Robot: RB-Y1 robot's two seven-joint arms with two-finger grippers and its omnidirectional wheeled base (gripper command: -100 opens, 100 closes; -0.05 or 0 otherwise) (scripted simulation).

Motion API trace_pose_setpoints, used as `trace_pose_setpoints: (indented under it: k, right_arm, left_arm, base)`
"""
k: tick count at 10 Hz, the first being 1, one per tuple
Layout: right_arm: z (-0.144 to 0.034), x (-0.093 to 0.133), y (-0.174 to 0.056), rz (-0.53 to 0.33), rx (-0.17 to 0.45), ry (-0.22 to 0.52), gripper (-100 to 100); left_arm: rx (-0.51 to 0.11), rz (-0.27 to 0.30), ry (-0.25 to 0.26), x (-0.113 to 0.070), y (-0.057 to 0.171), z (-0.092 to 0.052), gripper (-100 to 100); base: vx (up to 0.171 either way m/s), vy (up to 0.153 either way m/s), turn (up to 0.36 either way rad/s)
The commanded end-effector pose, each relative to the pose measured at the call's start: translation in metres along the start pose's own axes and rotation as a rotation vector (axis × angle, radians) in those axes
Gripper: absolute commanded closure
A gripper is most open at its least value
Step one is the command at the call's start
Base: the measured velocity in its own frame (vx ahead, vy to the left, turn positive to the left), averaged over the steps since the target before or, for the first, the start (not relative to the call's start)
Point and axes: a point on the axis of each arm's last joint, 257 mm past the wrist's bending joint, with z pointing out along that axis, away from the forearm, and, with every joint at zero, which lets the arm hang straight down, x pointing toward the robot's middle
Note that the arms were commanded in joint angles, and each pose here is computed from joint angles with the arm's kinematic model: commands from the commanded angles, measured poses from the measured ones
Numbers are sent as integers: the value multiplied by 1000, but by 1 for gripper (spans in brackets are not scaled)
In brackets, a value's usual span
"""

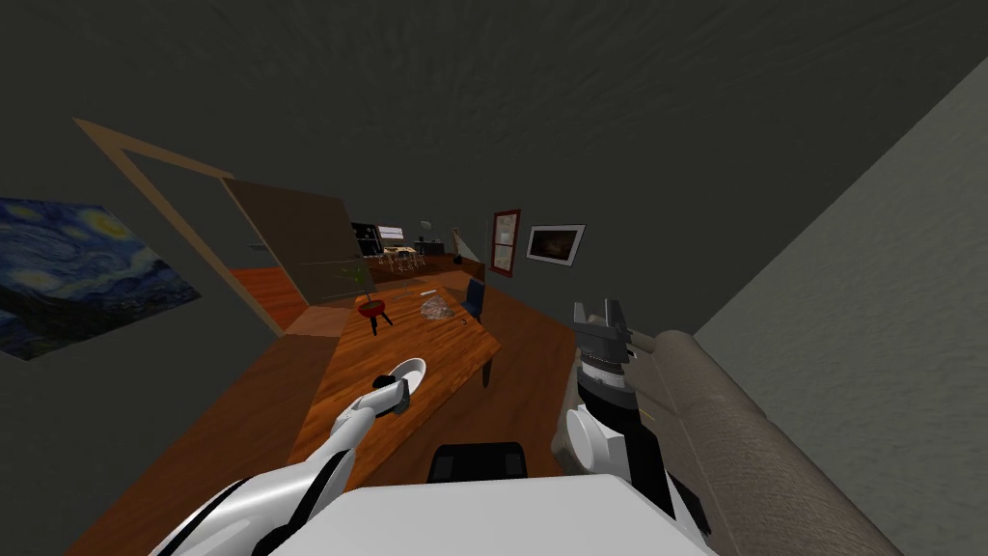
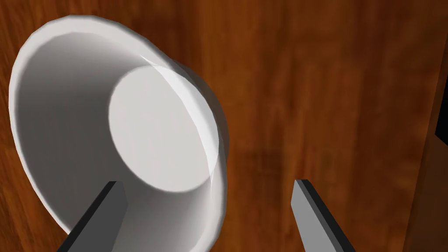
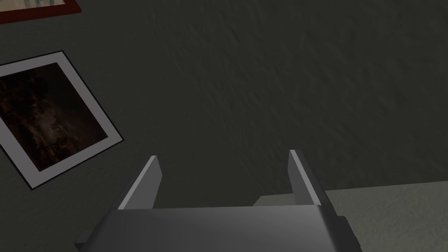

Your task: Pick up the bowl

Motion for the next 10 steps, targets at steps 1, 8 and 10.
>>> trace_pose_setpoints:
  k: [1, 8, 10]
  right_arm:
    - [0, 0, 0, 0, 0, 0, 0]
    - [0, 0, 0, 0, 0, 0, 0]
    - [0, 0, 0, 0, 0, 0, 0]
  left_arm:
    - [0, 0, 0, 0, 0, 0, -100]
    - [-3, 6, 1, -2, 26, 7, -100]
    - [-3, 5, 1, -2, 26, 7, 100]
  base:
    - [12, 16, -6]
    - [41, 21, 8]
    - [-1, -1, 5]
